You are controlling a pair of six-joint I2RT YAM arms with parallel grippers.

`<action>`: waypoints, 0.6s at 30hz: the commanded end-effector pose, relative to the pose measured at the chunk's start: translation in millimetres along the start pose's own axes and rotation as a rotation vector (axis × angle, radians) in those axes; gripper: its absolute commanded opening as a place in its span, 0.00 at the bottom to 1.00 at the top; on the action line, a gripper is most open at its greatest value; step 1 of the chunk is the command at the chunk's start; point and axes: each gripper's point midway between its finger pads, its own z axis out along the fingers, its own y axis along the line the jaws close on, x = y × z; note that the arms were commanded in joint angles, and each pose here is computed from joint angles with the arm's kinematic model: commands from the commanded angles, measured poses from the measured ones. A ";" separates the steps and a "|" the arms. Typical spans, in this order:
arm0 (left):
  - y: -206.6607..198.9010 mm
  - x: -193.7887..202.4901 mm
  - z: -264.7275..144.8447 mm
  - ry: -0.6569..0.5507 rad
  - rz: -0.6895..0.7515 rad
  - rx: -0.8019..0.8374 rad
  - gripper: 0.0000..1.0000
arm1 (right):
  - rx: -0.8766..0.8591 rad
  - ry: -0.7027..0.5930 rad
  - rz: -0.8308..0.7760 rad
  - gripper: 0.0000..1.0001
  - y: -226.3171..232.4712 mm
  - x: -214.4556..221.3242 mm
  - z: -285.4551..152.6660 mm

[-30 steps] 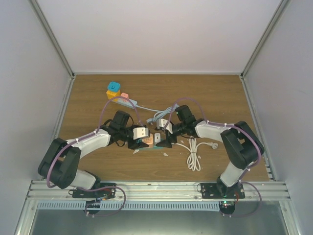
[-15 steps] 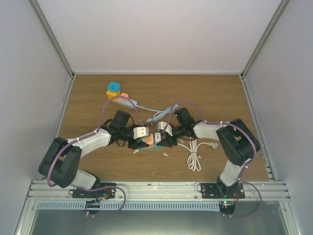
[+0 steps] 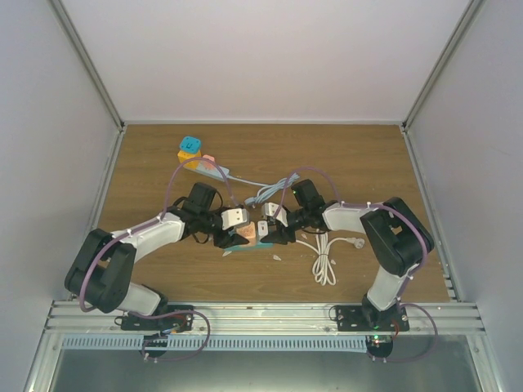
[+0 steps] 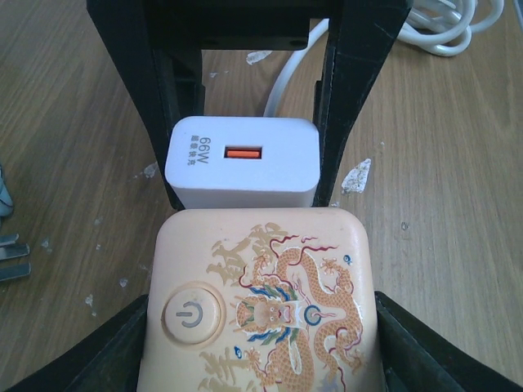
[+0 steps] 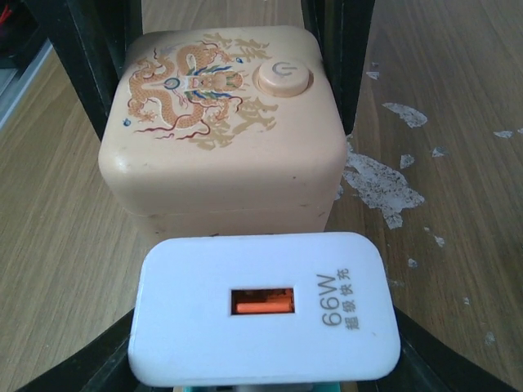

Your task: Pull the plug off the socket

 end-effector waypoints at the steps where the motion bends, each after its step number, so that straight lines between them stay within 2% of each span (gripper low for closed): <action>1: 7.3 -40.5 -13.3 -0.137 0.050 0.015 0.30 | 0.008 0.031 0.003 0.19 0.0 13.0 7.4; 6: 12.1 -47.3 -21.8 -0.161 0.048 0.012 0.29 | 0.028 0.036 0.002 0.12 -3.9 14.0 7.8; 12: 17.6 -46.4 -29.9 -0.137 0.130 -0.060 0.29 | 0.062 0.054 -0.002 0.02 -8.9 16.3 10.2; 18: 25.8 -41.1 -29.1 -0.094 0.186 -0.115 0.29 | 0.067 0.117 -0.051 0.01 -3.4 23.8 26.1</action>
